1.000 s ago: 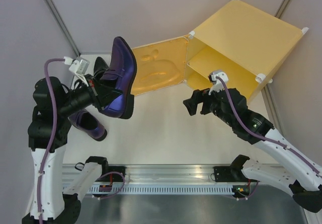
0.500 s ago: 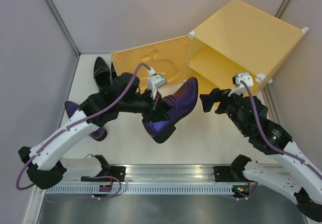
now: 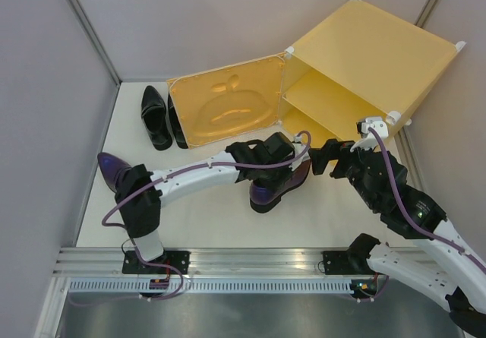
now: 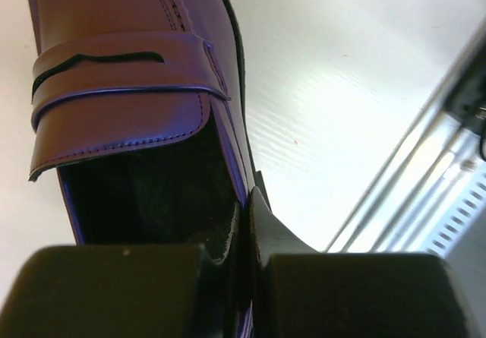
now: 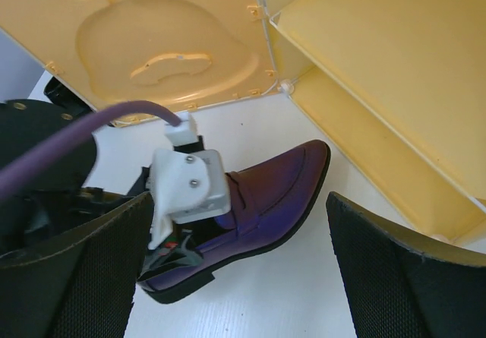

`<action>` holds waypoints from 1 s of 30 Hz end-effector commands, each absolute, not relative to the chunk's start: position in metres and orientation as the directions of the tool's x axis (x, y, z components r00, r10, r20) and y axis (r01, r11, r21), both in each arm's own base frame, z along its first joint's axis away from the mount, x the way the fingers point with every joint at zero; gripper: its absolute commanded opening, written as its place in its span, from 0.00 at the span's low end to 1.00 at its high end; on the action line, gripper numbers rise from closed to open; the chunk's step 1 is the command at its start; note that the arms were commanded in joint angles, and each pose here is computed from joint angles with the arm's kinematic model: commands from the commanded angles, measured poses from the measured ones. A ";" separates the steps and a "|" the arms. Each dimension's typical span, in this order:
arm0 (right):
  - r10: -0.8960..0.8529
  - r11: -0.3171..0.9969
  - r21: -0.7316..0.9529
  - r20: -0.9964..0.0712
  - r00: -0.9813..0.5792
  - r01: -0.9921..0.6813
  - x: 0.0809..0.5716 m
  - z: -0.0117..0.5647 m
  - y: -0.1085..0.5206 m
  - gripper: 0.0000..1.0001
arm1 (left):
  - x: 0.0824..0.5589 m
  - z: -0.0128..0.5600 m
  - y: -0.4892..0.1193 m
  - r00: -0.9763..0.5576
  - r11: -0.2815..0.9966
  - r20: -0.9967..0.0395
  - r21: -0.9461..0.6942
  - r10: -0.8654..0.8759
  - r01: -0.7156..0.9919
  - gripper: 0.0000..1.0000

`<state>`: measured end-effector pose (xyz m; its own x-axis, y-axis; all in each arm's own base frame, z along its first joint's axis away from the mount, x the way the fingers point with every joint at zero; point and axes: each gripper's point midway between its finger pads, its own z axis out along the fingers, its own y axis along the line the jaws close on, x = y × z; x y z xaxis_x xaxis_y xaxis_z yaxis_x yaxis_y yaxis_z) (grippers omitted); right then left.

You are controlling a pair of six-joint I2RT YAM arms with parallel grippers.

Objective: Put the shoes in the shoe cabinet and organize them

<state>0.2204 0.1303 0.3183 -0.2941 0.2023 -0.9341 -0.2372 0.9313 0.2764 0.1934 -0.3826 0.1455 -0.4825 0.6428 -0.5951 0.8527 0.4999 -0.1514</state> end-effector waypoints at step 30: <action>0.159 0.933 0.296 -0.849 -0.503 -0.203 0.211 0.252 0.146 0.98 | 0.238 0.213 -0.324 -0.543 0.750 -0.801 -0.192 0.253 0.633 0.99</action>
<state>0.2133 0.1310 0.2666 -0.4327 0.1874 -0.8818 -0.1742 0.9423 0.2858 0.2288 -0.3573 0.2121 -0.4518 0.3351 -0.8268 0.7382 0.6608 -0.1355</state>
